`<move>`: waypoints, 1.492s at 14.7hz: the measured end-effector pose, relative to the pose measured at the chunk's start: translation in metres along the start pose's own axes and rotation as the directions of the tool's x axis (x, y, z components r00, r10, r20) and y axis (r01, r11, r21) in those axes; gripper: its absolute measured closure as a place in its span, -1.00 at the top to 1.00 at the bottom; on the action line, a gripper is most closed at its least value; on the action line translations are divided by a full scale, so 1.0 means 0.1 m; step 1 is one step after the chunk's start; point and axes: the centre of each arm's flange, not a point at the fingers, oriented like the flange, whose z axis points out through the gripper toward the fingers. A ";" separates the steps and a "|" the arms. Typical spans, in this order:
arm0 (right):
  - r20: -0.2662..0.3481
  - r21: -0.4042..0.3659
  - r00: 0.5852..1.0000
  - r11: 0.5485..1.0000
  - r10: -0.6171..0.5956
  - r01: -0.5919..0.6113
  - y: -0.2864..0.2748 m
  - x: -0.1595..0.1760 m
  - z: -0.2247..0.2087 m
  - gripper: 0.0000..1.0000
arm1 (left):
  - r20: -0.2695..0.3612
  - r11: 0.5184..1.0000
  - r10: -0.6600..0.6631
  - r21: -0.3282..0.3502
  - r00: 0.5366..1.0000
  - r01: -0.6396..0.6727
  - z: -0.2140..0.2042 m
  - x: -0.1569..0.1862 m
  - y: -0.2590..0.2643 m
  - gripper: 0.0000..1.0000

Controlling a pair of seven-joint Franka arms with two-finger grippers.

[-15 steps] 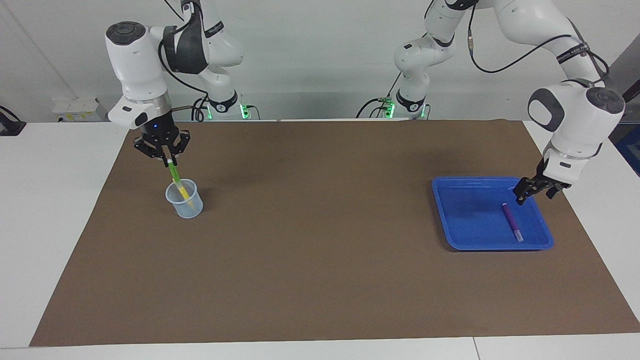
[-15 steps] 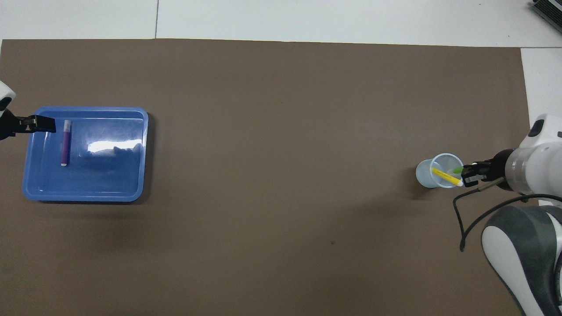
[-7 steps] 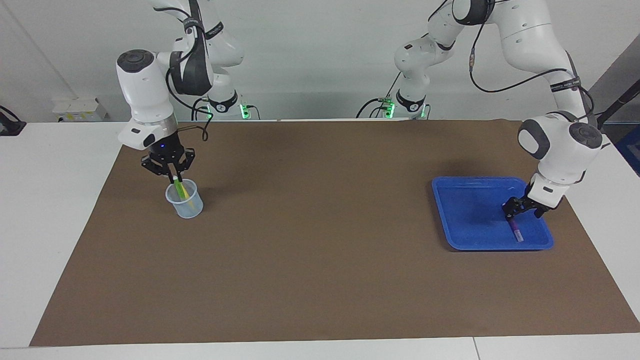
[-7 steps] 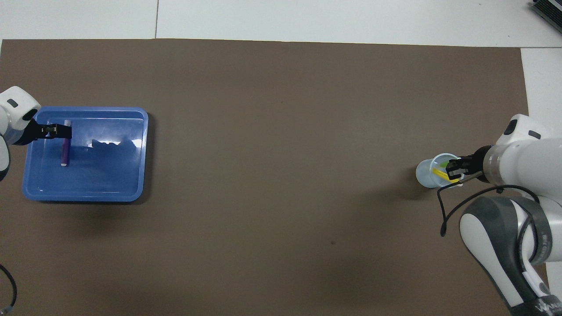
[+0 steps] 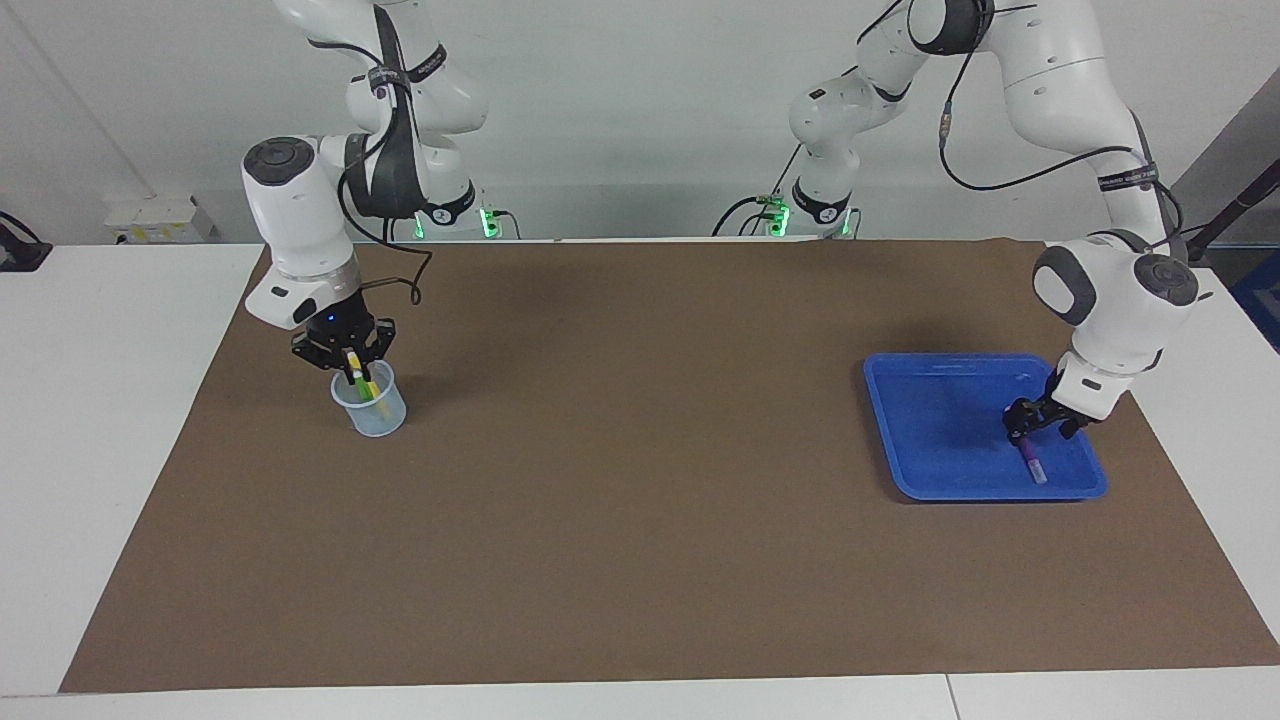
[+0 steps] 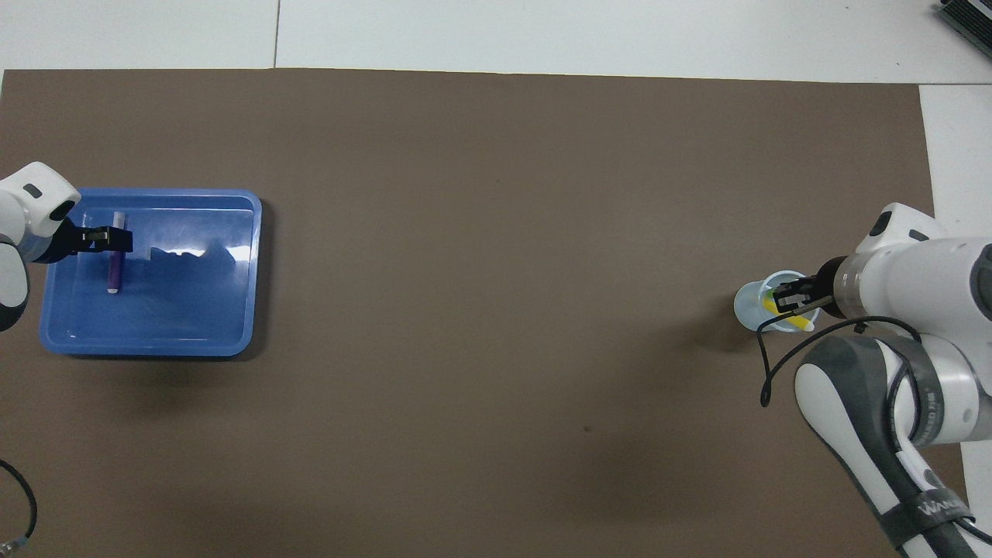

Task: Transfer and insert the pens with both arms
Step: 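Grasp the purple pen with the left gripper while the right gripper releases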

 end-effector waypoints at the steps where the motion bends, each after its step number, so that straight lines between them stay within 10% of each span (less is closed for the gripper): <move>1: 0.002 0.001 1.000 1.000 0.009 -0.009 -0.01 0.00 0.01 -0.48 | -0.004 1.000 -0.003 -0.002 1.000 0.003 0.07 -0.04 0.02 0.81; 5: 0.001 0.001 1.000 1.000 0.010 -0.010 -0.02 0.01 0.00 0.45 | -0.006 1.000 -0.004 -0.007 1.000 0.004 0.19 -0.12 0.06 0.81; 8: 0.044 0.007 0.999 1.000 0.010 -0.011 -0.01 0.03 -0.07 1.00 | -0.012 0.999 -0.029 -0.024 1.000 0.028 0.16 -0.10 0.10 0.08; 11: 0.107 0.017 0.994 1.000 0.004 -0.006 -0.03 0.07 -0.28 1.00 | -0.015 0.997 -0.070 -0.045 0.997 0.070 0.11 -0.09 0.10 -0.66; 17: 0.150 0.124 0.989 0.992 0.012 -0.031 -0.27 0.18 -0.83 1.00 | 0.099 0.955 -0.262 -0.113 0.960 0.273 -0.22 0.07 0.20 -0.66; 22: 0.120 0.350 0.989 0.928 0.092 -0.129 -0.46 0.22 -0.99 1.00 | 0.230 0.800 -0.528 -0.189 0.818 0.570 -1.11 0.06 0.58 -0.66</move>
